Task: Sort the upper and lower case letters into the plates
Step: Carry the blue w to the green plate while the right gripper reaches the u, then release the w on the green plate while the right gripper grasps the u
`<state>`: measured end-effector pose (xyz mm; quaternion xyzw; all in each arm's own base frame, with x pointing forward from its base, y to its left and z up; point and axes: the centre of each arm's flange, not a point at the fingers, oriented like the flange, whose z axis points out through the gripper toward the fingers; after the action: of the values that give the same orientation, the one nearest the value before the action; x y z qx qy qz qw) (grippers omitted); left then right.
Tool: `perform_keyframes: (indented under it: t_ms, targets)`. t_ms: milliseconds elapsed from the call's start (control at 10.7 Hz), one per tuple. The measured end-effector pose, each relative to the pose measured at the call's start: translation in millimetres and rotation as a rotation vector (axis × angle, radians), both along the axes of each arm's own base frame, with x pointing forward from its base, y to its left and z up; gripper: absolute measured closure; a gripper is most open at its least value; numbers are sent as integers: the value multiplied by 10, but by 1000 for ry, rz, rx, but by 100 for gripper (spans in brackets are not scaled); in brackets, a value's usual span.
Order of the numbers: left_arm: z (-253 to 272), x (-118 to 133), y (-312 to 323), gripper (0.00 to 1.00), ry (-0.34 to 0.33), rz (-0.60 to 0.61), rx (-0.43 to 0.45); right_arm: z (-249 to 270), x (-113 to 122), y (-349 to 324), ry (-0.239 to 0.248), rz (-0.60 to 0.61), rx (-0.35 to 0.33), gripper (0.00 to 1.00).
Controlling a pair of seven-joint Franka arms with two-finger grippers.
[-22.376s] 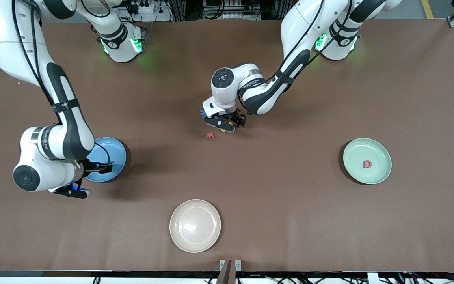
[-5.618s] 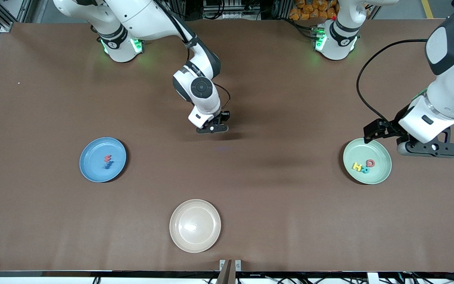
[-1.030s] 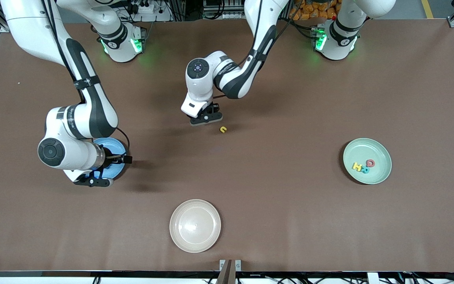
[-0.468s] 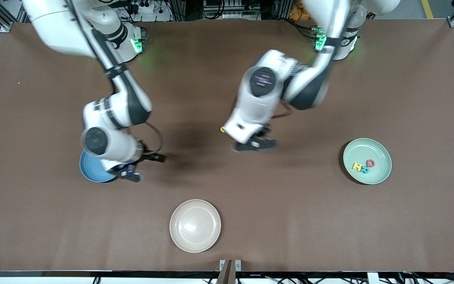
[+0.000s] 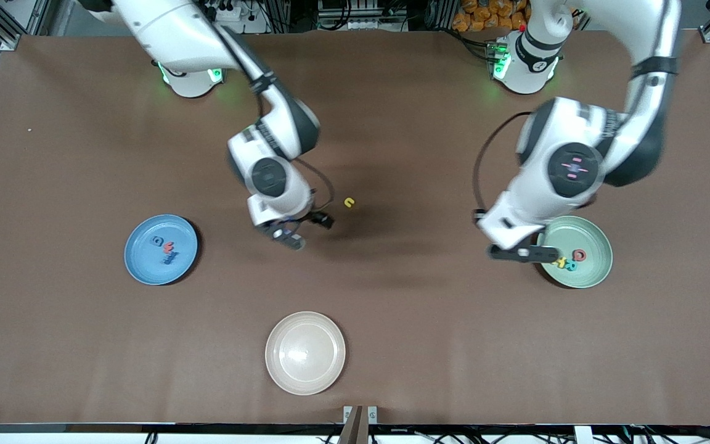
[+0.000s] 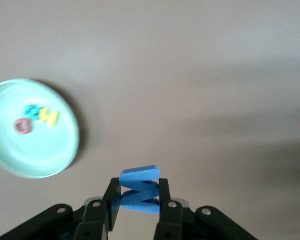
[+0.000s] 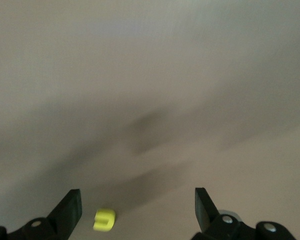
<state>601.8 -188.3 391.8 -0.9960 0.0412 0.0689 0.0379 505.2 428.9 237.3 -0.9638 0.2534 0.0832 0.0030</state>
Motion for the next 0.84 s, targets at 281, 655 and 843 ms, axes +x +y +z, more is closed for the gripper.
perform_keyframes:
  t_ms: [281,655,843]
  targets:
    - [-400,-53,829,66,62,38,24,-183,-321,486,-53,-60,29,0]
    - [-944,-238,1293,66,47,35,39,-453,-375,540,-105,-49,37,0]
    - [-1122,-313,1464,66,34,28,62,-526,-384,514,-107,-51,34,0]
